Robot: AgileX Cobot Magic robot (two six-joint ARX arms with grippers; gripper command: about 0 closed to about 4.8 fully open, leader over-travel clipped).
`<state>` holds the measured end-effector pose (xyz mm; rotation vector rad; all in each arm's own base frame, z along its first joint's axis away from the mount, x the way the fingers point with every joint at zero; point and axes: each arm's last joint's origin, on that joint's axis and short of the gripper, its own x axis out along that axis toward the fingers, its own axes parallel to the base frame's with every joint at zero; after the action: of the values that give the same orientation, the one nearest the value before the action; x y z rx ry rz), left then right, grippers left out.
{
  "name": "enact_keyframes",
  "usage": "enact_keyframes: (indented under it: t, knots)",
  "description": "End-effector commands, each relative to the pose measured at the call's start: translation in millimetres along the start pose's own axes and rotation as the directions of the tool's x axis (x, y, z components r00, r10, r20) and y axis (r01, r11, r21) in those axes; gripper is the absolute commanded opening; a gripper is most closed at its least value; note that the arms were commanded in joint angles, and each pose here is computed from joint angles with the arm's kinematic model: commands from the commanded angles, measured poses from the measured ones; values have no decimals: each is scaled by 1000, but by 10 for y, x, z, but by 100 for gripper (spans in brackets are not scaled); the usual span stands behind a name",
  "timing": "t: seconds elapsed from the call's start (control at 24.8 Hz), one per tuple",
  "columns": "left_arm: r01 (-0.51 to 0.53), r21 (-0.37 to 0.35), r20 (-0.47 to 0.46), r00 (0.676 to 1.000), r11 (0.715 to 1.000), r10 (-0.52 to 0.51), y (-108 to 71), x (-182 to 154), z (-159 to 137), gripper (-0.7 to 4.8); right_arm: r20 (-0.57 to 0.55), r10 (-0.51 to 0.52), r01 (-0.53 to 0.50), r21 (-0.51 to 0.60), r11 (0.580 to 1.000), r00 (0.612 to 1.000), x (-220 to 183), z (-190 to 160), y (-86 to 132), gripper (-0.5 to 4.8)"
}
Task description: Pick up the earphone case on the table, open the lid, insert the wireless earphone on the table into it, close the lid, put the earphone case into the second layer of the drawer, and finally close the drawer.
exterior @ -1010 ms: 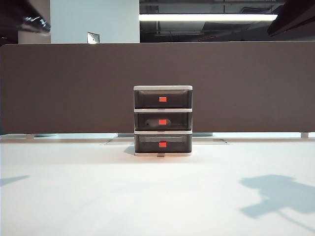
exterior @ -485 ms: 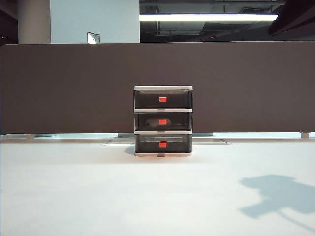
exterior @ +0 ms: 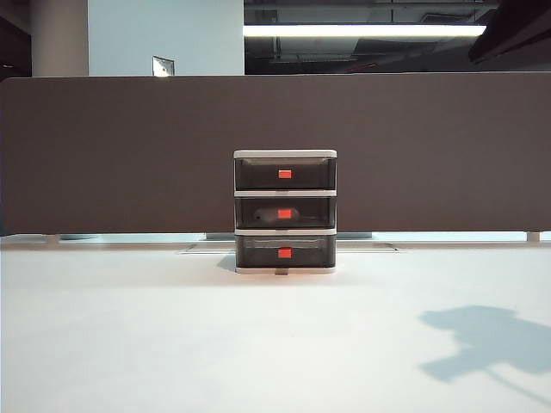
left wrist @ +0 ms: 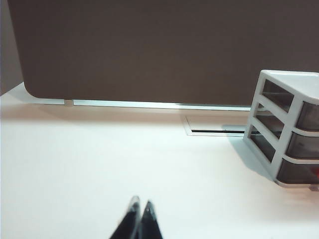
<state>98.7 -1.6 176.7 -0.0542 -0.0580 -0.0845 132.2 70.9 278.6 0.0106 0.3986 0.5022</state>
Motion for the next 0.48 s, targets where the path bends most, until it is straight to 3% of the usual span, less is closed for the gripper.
enact_keyframes:
  t: [0.04,0.2,0.4,0.48]
  knots:
    - [2,1,28,1000,1000,-2,1,-16,-38,-6,26,2,-2,-1,1000,1000,-14,35,4,0]
    - [1,0,16,1000,1000,-1,2,-15,-49,-6,26,2,-2,-1,1000,1000,-14,35,4,0]
    - [1,88,-11,1000,996,0,3,-15,-75,-6,27,2,-2,-1,1000,1000,-15,35,4,0]
    - [1,93,-11,1000,996,0,3,-15,-75,-6,27,2,-2,-1,1000,1000,-15,35,4,1]
